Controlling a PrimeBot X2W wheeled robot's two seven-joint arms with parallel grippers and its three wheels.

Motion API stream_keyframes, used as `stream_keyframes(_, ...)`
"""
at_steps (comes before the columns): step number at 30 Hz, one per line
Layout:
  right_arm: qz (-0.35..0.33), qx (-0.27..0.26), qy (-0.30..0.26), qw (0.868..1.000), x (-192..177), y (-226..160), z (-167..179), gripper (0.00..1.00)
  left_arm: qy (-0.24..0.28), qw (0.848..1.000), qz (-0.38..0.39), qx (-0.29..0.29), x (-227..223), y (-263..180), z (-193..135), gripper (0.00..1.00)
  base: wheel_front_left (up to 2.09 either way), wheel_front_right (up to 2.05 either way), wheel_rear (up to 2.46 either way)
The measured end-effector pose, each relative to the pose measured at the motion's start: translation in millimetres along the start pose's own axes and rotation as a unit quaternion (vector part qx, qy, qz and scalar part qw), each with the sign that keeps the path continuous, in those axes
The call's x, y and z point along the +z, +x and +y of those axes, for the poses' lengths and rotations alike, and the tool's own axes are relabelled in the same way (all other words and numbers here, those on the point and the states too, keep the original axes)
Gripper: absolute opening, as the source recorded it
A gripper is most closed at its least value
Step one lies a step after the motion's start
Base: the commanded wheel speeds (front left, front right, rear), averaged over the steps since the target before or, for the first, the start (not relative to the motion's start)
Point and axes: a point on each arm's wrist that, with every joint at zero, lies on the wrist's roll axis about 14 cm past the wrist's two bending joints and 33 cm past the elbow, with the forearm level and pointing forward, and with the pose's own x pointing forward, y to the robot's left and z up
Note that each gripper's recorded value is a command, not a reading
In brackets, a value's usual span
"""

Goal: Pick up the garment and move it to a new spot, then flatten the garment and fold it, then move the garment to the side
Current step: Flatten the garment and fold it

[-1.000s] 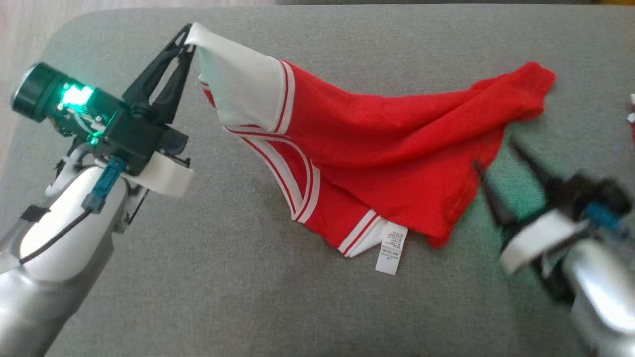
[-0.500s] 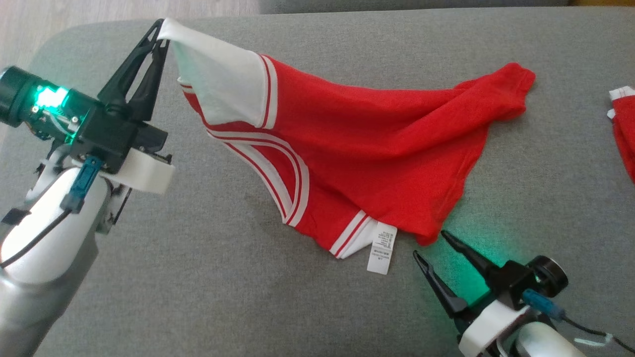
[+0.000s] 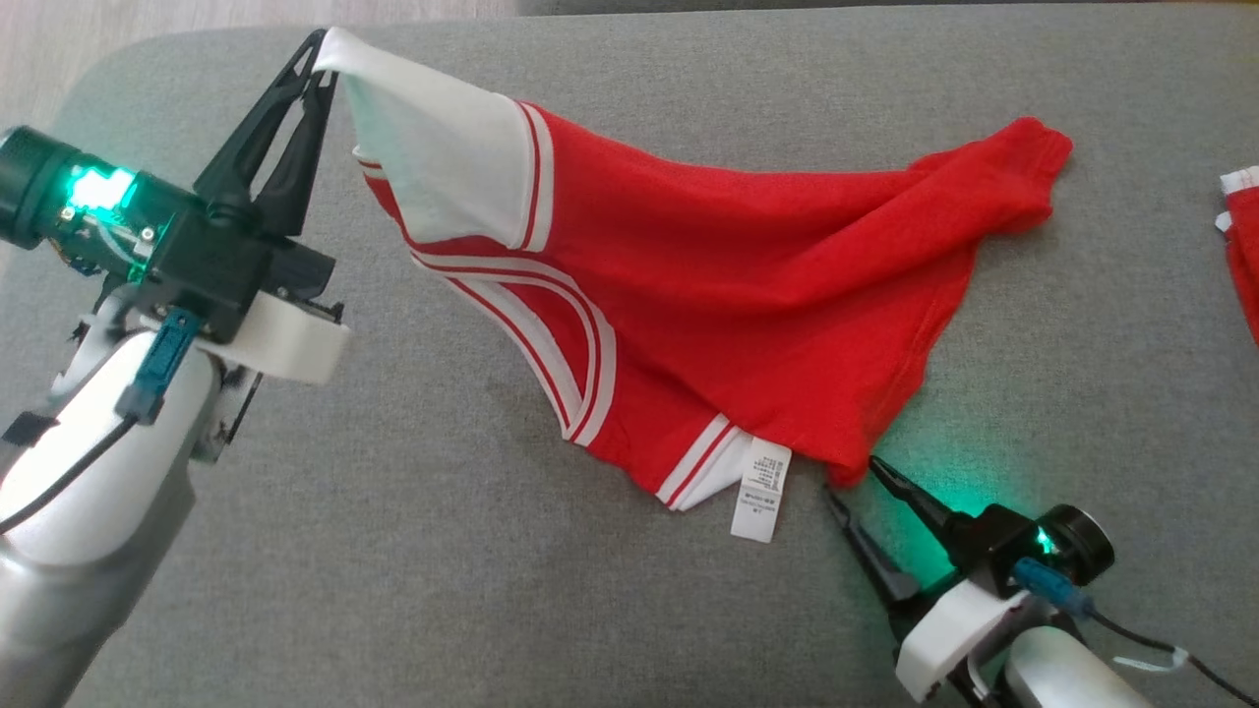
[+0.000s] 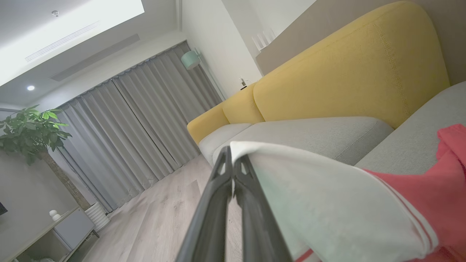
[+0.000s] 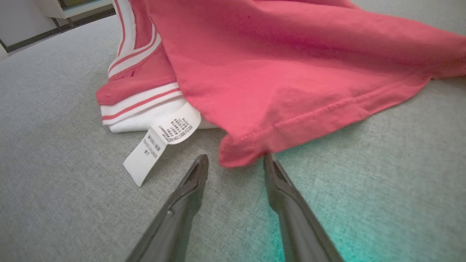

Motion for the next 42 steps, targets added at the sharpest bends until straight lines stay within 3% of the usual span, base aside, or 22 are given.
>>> stream_keyframes(2,-0.001,-0.003,0.0,1.0,0.9,0.3,-1.6,0.29,-0.002,1.0,0.001,0.001,0.2,-0.5,0.5,0.0,0.0,0.0,0.0)
stream_keyframes(3,-0.002,-0.004,-0.002,1.0,1.4,0.4,-2.5,0.0,-0.003,1.0,0.001,0.002,0.4,-0.8,0.9,0.0,0.0,0.0,0.0)
stream_keyframes(11,-0.026,-0.035,-0.009,0.999,17.3,-2.2,-18.1,0.0,-0.001,1.0,-0.001,0.007,4.8,-6.8,2.2,0.0,0.0,0.0,0.0)
stream_keyframes(17,-0.097,-0.087,-0.021,0.991,63.4,-17.0,-45.7,0.0,-0.003,1.0,-0.018,0.005,19.2,-12.6,0.1,0.0,0.0,0.0,0.0)
stream_keyframes(21,-0.163,-0.125,-0.034,0.978,106.0,-38.0,-63.8,0.0,0.0,0.999,-0.045,0.005,41.6,-15.9,0.9,0.0,0.0,0.0,0.0)
stream_keyframes(26,-0.258,-0.198,-0.081,0.942,171.9,-92.5,-106.8,0.0,0.01,0.994,-0.108,0.003,89.5,-18.5,4.4,0.0,0.0,0.0,0.0)
stream_keyframes(28,-0.297,-0.229,-0.118,0.919,205.9,-121.6,-125.9,0.0,0.016,0.99,-0.14,0.002,114.0,-20.5,8.6,0.0,0.0,0.0,0.0)
stream_keyframes(33,-0.391,-0.29,-0.215,0.847,309.4,-196.1,-151.1,0.0,0.054,0.975,-0.216,-0.005,186.2,-13.4,27.9,0.0,0.0,0.0,0.0)
stream_keyframes(35,-0.402,-0.295,-0.236,0.834,335.8,-208.5,-156.3,0.0,0.058,0.965,-0.255,-0.019,219.2,-9.7,28.6,0.0,0.0,0.0,0.0)
stream_keyframes(37,-0.392,-0.291,-0.248,0.837,350.7,-204.3,-159.7,0.0,0.06,0.961,-0.269,-0.031,234.4,-2.7,29.1,0.0,0.0,0.0,0.0)
stream_keyframes(40,-0.355,-0.275,-0.233,0.863,347.5,-175.4,-171.4,0.0,0.031,0.966,-0.249,-0.058,226.1,18.0,20.9,0.0,0.0,0.0,0.0)
stream_keyframes(41,-0.355,-0.275,-0.233,0.863,347.5,-175.4,-171.4,0.0,0.031,0.966,-0.249,-0.058,226.1,18.0,20.9,0.0,0.0,0.0,0.0)
stream_keyframes(42,-0.342,-0.27,-0.226,0.871,344.2,-163.2,-176.5,0.0,0.02,0.97,-0.233,-0.067,215.9,26.9,17.1,0.0,0.0,0.0,0.0)
